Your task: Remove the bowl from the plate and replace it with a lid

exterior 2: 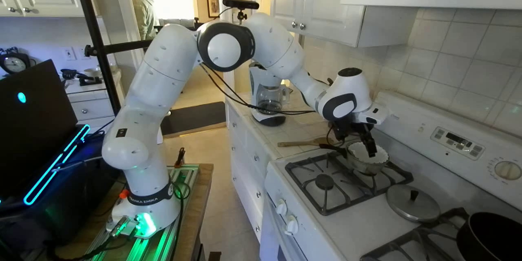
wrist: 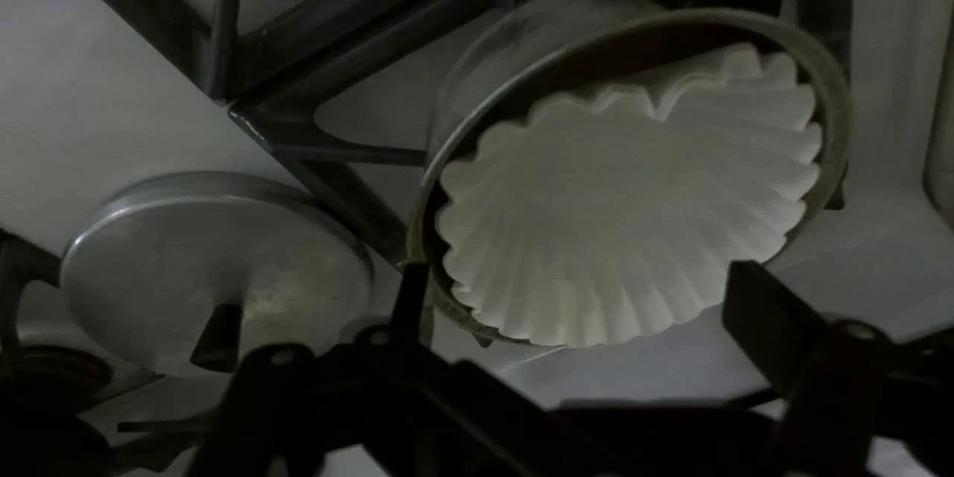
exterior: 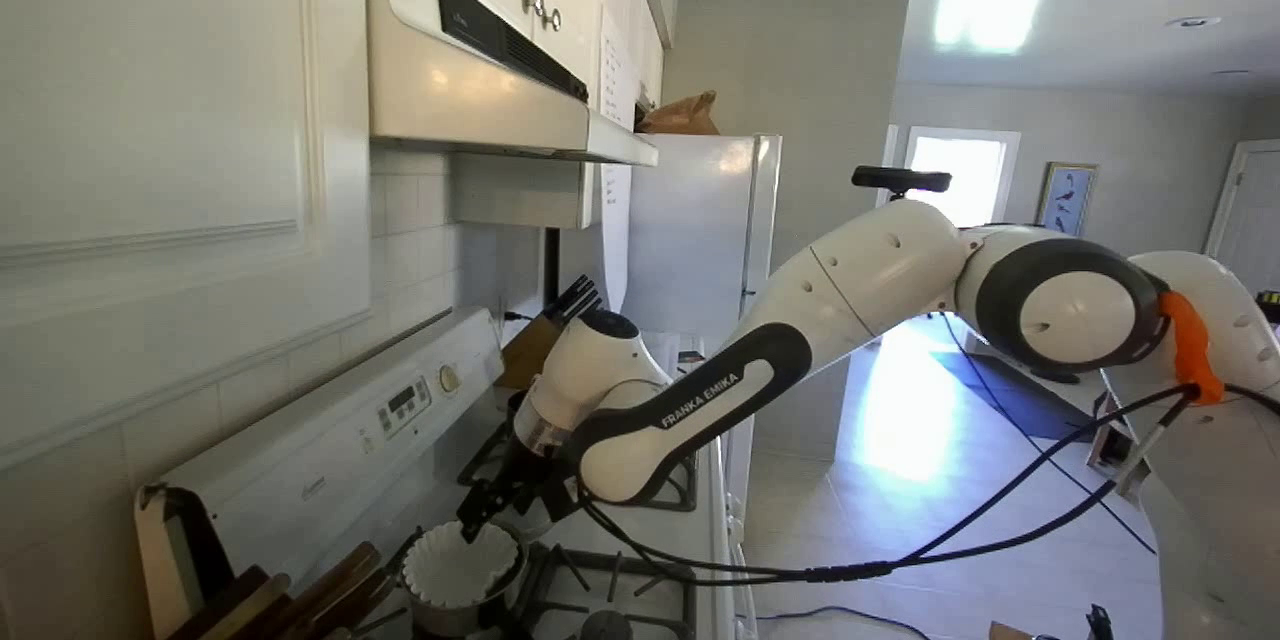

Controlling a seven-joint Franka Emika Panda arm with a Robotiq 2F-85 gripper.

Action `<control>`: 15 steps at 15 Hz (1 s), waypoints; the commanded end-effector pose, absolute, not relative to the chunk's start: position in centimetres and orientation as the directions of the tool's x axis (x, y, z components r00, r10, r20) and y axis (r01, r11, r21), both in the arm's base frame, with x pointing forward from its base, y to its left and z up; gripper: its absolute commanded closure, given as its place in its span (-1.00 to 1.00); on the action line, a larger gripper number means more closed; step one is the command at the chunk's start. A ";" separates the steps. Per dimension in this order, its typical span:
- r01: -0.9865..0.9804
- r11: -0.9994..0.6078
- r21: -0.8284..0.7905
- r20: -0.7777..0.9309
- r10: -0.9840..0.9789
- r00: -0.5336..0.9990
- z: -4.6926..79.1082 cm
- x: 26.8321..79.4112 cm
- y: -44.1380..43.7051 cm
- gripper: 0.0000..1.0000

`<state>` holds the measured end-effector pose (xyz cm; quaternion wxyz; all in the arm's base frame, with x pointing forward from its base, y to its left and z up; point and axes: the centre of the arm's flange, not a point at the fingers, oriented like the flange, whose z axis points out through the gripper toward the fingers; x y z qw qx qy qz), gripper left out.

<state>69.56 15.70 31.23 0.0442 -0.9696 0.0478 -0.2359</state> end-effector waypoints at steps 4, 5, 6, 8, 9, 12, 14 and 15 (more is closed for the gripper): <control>0.010 -0.998 -0.068 0.525 -0.027 0.851 30.0 73.8 16.5 -1.00; 0.014 -0.998 -0.063 0.528 -0.021 0.849 29.8 74.1 16.5 -1.00; 0.019 -0.998 -0.061 0.529 -0.016 0.848 29.7 74.3 16.4 -1.00; 0.024 -0.998 -0.055 0.527 -0.009 0.850 29.3 74.5 16.4 -1.00; 0.025 -0.998 -0.052 0.525 -0.005 0.851 29.0 74.6 16.4 -1.00; 0.026 -0.999 -0.047 0.517 -0.002 0.856 28.2 74.8 16.3 -1.00; 0.024 -0.999 -0.046 0.512 -0.003 0.859 27.8 74.7 16.2 -1.00; 0.024 -0.999 -0.047 0.511 -0.004 0.860 27.6 74.7 16.2 -1.00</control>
